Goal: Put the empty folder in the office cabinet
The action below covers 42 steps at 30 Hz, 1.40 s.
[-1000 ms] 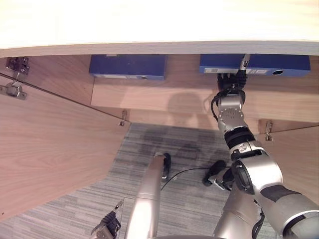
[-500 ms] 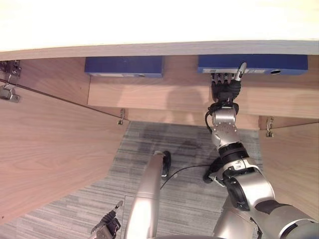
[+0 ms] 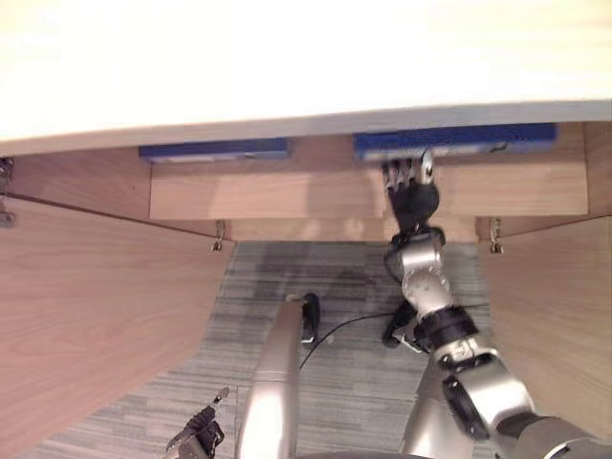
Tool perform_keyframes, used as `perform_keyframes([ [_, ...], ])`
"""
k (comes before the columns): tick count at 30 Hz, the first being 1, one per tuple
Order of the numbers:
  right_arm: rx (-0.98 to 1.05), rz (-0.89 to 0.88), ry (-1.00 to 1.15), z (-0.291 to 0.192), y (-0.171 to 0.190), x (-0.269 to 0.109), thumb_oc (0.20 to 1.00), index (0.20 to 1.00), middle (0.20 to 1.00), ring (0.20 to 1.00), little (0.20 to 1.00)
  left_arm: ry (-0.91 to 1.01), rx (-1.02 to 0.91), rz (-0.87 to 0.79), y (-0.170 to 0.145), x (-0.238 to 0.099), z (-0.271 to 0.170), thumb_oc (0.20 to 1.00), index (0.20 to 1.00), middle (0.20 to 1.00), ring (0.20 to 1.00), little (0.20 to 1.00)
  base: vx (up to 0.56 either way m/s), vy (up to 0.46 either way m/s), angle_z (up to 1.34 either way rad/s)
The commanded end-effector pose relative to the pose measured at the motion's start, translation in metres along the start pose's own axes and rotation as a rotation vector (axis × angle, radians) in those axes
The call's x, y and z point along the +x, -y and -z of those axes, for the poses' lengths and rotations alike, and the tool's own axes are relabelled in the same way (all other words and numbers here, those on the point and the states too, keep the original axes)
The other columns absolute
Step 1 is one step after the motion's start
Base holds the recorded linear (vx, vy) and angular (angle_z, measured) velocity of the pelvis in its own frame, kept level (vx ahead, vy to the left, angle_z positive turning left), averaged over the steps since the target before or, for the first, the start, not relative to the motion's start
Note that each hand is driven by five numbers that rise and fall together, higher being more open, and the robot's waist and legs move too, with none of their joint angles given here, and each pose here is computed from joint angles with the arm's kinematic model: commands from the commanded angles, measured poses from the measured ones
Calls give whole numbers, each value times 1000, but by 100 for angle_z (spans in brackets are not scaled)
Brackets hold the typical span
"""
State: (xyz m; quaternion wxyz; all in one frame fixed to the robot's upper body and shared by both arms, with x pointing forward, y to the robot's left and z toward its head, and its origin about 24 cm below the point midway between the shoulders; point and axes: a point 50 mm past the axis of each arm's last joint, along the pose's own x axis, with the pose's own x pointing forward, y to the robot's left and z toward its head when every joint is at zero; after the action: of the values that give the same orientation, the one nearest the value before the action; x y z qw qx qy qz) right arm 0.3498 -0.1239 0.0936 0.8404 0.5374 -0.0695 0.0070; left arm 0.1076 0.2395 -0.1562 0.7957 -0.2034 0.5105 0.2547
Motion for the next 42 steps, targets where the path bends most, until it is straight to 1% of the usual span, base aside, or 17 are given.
perform_keyframes([
  [1,42,-185,-8,4,-42,10,1000,1000,1000,1000,1000,-85,42,-88,-19,-2,17,1000,1000,1000,1000,1000,4,34,-3],
  [3,55,-109,-58,17,-21,2,1000,1000,1000,1000,1000,-96,46,-83,-17,-2,19,1000,1000,1000,1000,1000,4,33,-4],
  [4,55,-109,-59,17,-21,2,1000,1000,1000,1000,1000,-96,46,-84,-17,-2,19,1000,1000,1000,1000,1000,1,18,-7],
  [6,48,-46,-98,25,-3,-5,1000,1000,1000,1000,1000,-102,41,-84,-17,-2,20,1000,1000,1000,1000,1000,12,22,-8],
  [9,51,-1,-126,30,10,-12,1000,1000,1000,1000,1000,-103,39,-88,-19,-2,20,1000,1000,1000,1000,1000,5,8,-1],
  [20,56,46,-115,26,24,-17,1000,1000,1000,1000,1000,-120,35,-107,-23,-3,23,1000,1000,1000,1000,1000,0,0,0],
  [24,-75,-68,-108,10,1,-1,1000,1000,1000,1000,1000,-100,41,-120,-31,-4,21,1000,1000,1000,1000,1000,0,0,0],
  [25,-76,-68,-108,10,0,-1,1000,1000,1000,1000,1000,-99,41,-119,-30,-4,21,1000,1000,1000,1000,1000,-30,-20,1],
  [26,-159,-126,-99,0,-14,10,1000,1000,1000,1000,1000,-81,47,-126,-36,-4,16,1000,1000,1000,1000,1000,0,0,0],
  [29,-295,-214,-71,-18,-41,29,1000,1000,1000,1000,1000,-61,63,-143,-47,-6,10,1000,1000,1000,1000,1000,-10,-10,0],
  [31,-320,-236,-60,-22,-50,34,1000,1000,1000,1000,1000,-60,65,-147,-49,-6,8,1000,1000,1000,1000,1000,0,0,0],
  [32,-399,-284,-28,-34,-69,43,1000,1000,1000,1000,1000,-54,77,-159,-56,-8,6,1000,1000,1000,1000,1000,0,0,0],
  [33,-400,-285,-28,-34,-69,43,1000,1000,1000,1000,1000,-53,76,-158,-55,-8,5,1000,1000,1000,1000,1000,-31,-35,2],
  [35,-566,-324,30,-53,-93,56,1000,1000,1000,1000,1000,-43,94,-166,-61,-9,0,1000,1000,1000,1000,1000,0,0,0],
  [37,-604,-335,44,-57,-102,60,1000,1000,1000,1000,1000,-36,96,-168,-62,-9,-2,1000,1000,1000,1000,1000,-24,1,-1],
  [39,-695,-395,67,-64,-131,67,1000,1000,1000,1000,1000,-13,102,-179,-66,-9,-12,1000,1000,1000,1000,1000,-74,-1,-2],
  [42,-893,-426,46,-65,-146,73,1000,1000,1000,1000,1000,3,108,-181,-68,-10,-20,1000,1000,1000,1000,1000,-51,-7,-4],
])
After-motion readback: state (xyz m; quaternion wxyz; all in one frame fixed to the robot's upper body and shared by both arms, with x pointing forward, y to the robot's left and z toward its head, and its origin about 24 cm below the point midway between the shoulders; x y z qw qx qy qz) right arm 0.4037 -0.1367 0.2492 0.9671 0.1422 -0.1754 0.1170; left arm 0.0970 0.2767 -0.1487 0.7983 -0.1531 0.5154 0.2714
